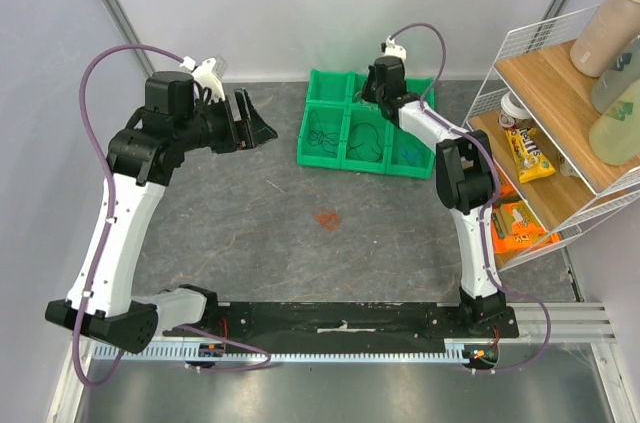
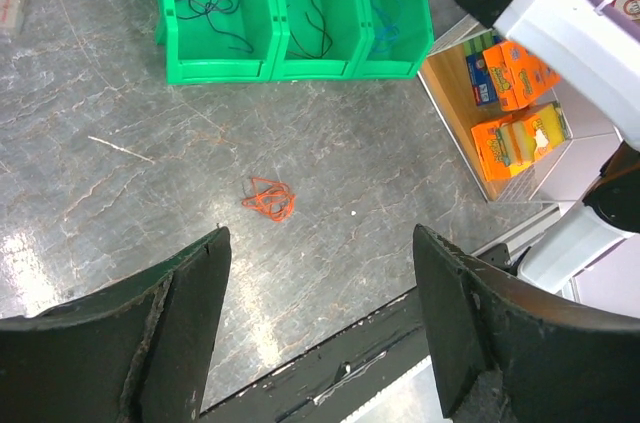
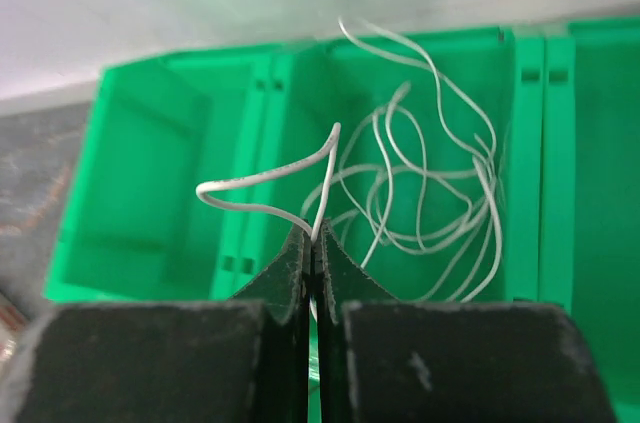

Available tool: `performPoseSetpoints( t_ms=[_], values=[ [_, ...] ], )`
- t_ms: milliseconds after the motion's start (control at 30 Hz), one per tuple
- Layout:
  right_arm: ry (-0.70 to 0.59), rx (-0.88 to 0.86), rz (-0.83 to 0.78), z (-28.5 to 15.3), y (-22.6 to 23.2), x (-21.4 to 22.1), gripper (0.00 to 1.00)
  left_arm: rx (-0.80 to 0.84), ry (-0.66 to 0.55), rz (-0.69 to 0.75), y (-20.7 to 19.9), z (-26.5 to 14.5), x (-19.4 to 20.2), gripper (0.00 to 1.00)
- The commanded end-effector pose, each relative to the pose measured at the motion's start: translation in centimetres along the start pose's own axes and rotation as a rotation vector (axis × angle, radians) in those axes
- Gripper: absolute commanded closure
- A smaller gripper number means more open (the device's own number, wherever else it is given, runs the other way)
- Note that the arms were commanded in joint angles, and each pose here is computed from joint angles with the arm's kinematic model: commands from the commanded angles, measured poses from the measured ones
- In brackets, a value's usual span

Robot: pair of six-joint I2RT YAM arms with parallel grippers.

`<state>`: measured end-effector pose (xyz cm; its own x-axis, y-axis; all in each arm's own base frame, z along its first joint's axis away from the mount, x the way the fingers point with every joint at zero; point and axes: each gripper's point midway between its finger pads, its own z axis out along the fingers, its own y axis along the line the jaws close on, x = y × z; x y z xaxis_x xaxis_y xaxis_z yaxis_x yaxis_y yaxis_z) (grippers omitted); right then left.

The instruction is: Untangle the cables

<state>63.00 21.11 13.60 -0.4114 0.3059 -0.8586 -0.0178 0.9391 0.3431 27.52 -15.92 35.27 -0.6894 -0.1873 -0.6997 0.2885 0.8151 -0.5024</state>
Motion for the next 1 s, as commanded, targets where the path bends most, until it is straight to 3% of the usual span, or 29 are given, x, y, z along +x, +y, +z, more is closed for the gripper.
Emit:
performPoseSetpoints(
  t_ms=[0,133,233,333,600,733,967],
  values=[
    [0.026,0.036,-0.008,-0.8,-0.9,0.3,0.97,0.031,-0.037,0.026,-1.1,-1.7,-0.7,0.20],
    [0.107,0.040,-0.104,1.1,-0.7,0.9,0.84,0.032,-0.050,0.015,-1.1,-2.0,-0.7,0.20],
    [0.148,0.057,-0.158,0.3,-0.5,-0.4,0.60,0.094,-0.044,-0.001,-2.5,-2.0,-1.2,0.20],
    [0.132,0.066,-0.175,-2.6,-0.2,-2.7,0.29,0.156,-0.005,-0.029,-3.6,-1.8,-0.8,0.20],
    [0.217,0.045,-0.244,-11.5,0.9,-2.9,0.20,0.281,0.071,-0.146,-5.0,-0.2,0.7,0.20],
    [0.278,-0.038,-0.255,-15.8,1.4,-0.1,0.20,0.299,0.124,-0.196,-4.8,1.1,1.7,0.20],
    [0.417,-0.324,-0.398,-23.8,6.6,10.6,0.20,0.350,0.193,-0.290,-4.8,2.7,3.3,0.23]
  ],
)
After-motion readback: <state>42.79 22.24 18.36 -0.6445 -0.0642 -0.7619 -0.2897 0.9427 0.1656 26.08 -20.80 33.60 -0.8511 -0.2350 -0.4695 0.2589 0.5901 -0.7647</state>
